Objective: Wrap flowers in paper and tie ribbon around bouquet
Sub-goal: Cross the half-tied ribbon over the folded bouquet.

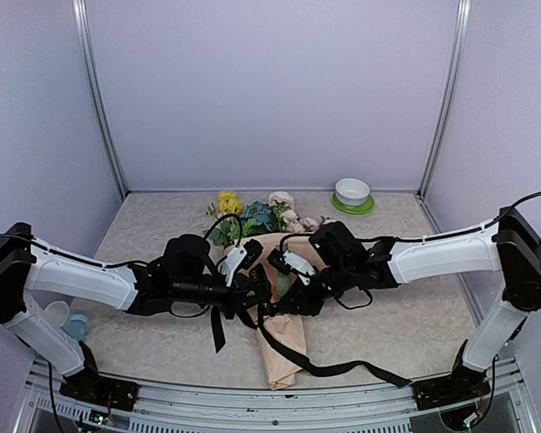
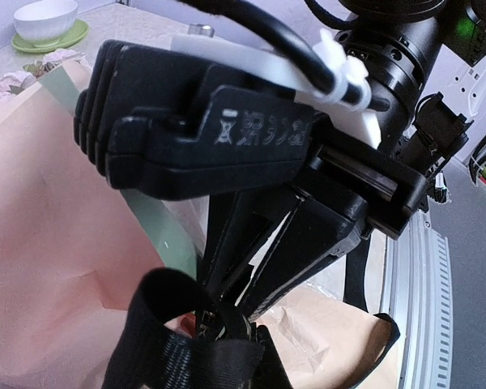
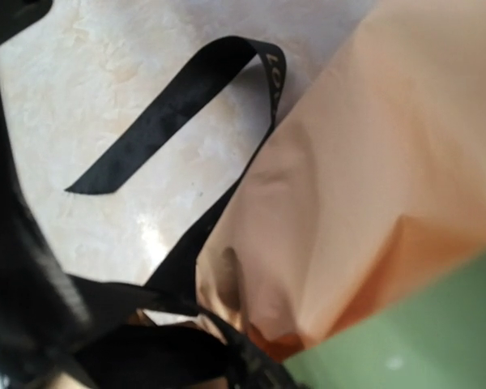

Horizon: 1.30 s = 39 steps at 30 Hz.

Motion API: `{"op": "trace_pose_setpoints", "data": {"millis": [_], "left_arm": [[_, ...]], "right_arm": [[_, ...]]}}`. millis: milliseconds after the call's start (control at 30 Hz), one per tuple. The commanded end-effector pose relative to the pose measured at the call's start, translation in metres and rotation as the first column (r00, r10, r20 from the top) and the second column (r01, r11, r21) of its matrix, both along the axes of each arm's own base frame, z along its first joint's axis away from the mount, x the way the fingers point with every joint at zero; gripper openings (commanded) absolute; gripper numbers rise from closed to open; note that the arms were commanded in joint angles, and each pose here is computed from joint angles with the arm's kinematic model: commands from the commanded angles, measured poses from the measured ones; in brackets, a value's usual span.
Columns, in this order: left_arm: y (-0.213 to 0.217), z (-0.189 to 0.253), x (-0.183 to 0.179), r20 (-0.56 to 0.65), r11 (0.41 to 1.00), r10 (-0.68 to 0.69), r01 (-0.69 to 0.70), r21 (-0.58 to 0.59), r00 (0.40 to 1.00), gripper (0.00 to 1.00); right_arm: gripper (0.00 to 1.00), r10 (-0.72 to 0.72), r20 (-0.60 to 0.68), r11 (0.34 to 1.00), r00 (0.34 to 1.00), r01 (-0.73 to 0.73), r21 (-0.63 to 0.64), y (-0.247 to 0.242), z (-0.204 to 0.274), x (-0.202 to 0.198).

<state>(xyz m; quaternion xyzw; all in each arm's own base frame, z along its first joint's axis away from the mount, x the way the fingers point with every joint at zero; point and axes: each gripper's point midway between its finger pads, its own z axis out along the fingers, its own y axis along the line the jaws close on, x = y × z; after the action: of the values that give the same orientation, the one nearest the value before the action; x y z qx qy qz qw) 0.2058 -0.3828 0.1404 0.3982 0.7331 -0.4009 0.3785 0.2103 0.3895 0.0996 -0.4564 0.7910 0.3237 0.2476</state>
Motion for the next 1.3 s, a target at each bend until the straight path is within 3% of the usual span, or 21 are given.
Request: {"op": "trace_pose_setpoints", "data": {"millis": [0,467,600,700,800,967,1267], "left_arm": [[-0.004,0.007,0.004,0.007,1.0,-0.009,0.009,-0.015,1.0,0.0],[-0.001,0.005,0.003,0.006,1.0,-0.003,0.003,-0.009,1.0,0.0],[-0.002,0.006,0.003,0.005,1.0,-0.004,0.004,-0.01,1.0,0.0],[-0.001,0.006,0.004,0.005,1.0,-0.002,0.002,-0.009,1.0,0.0],[-0.001,0.005,0.004,0.005,1.0,0.002,-0.002,-0.008,1.0,0.0],[0.001,0.003,0.007,-0.001,1.0,0.016,-0.016,-0.003,1.0,0.0],[0.001,0.001,0.009,-0.009,1.0,0.022,-0.022,0.003,1.0,0.0]], "right_arm": [[0.3,-0.008,0.001,1.0,1.0,0.008,-0.024,-0.006,-0.007,0.001],[0.38,-0.062,0.037,0.994,0.997,0.065,-0.085,-0.018,-0.019,0.01],[0.31,-0.054,0.027,0.995,0.998,0.056,-0.079,-0.018,-0.018,0.007],[0.32,-0.048,0.019,0.995,0.999,0.05,-0.081,-0.019,-0.018,0.005],[0.16,-0.046,0.022,0.997,0.999,0.047,-0.067,-0.02,-0.014,0.003],[0.01,-0.038,0.018,0.997,0.999,0.039,-0.071,-0.023,-0.01,0.0],[0.0,-0.019,0.04,0.999,0.999,0.017,0.048,-0.02,0.03,-0.008]]}}
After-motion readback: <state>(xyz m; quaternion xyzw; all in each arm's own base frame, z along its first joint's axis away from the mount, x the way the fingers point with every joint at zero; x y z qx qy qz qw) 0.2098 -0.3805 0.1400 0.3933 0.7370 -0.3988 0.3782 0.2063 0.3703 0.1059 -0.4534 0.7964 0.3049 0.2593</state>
